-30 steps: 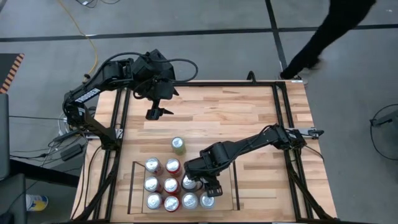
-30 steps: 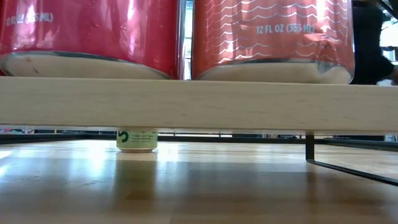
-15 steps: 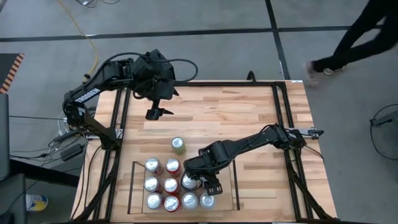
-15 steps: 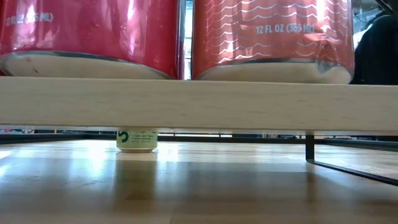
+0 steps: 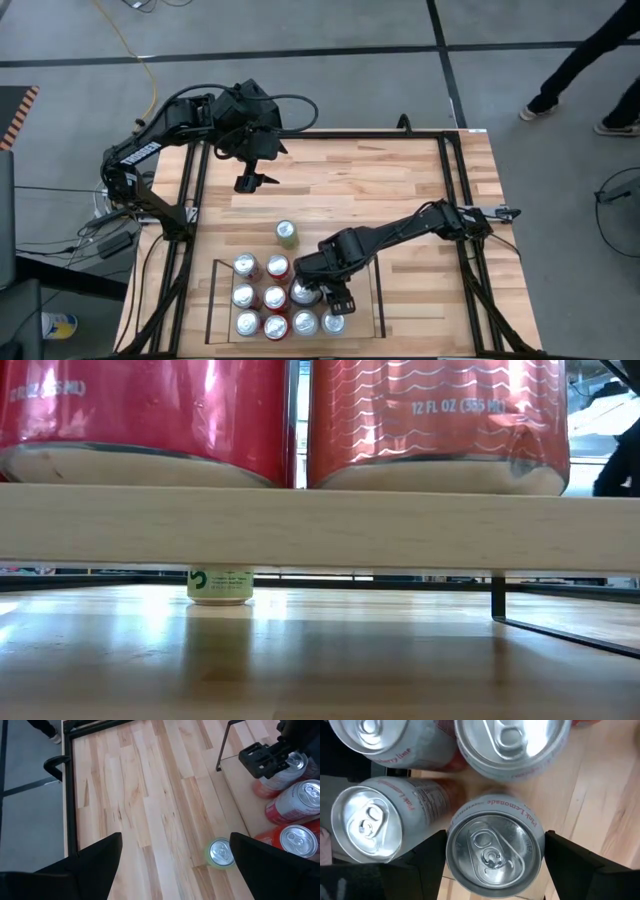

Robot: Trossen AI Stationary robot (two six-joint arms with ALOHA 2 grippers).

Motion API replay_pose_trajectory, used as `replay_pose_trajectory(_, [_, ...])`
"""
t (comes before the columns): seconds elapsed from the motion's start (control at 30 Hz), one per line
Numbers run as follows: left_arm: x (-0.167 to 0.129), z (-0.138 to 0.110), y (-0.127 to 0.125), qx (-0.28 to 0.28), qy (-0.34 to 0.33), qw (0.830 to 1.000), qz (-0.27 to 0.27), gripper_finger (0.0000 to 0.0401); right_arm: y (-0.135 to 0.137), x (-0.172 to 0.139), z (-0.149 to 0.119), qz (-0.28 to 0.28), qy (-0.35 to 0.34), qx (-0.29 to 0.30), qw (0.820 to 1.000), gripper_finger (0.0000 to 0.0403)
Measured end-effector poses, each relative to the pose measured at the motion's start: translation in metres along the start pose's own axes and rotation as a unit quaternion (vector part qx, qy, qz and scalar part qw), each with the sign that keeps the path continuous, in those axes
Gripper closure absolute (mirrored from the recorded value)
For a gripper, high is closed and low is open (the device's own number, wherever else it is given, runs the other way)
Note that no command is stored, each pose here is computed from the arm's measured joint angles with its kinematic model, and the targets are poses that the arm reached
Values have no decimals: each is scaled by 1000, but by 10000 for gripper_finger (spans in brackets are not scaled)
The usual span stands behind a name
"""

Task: Place canned beverage on shelf
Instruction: Put the pink soda can on the shelf aligned with the other pink soda can, then put the green soda can on the shelf

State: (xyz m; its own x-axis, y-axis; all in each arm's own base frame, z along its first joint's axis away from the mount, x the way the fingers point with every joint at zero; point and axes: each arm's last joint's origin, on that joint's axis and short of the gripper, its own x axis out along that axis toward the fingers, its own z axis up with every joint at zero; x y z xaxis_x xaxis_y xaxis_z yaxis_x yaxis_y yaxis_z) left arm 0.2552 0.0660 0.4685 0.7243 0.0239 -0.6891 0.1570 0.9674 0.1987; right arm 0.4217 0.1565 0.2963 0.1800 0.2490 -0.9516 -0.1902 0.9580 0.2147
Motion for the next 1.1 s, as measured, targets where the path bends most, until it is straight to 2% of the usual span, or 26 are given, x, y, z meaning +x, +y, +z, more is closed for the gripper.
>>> replay_pose_trajectory(0.27, [0,0,0,2,0,1000,0,46,1,-1,-3,3,14,10,1000,100])
replay_pose_trajectory(0.6, [0,0,0,6,0,1000,0,46,1,-4,-3,11,14,10,1000,30])
replay_pose_trajectory(0.93, [0,-1,0,9,10,1000,13,46,-10,-18,-7,48,27,55,997,26])
replay_pose_trajectory(1.1, [-18,-5,-4,15,6,1000,26,46,-19,-41,-13,47,17,64,997,26])
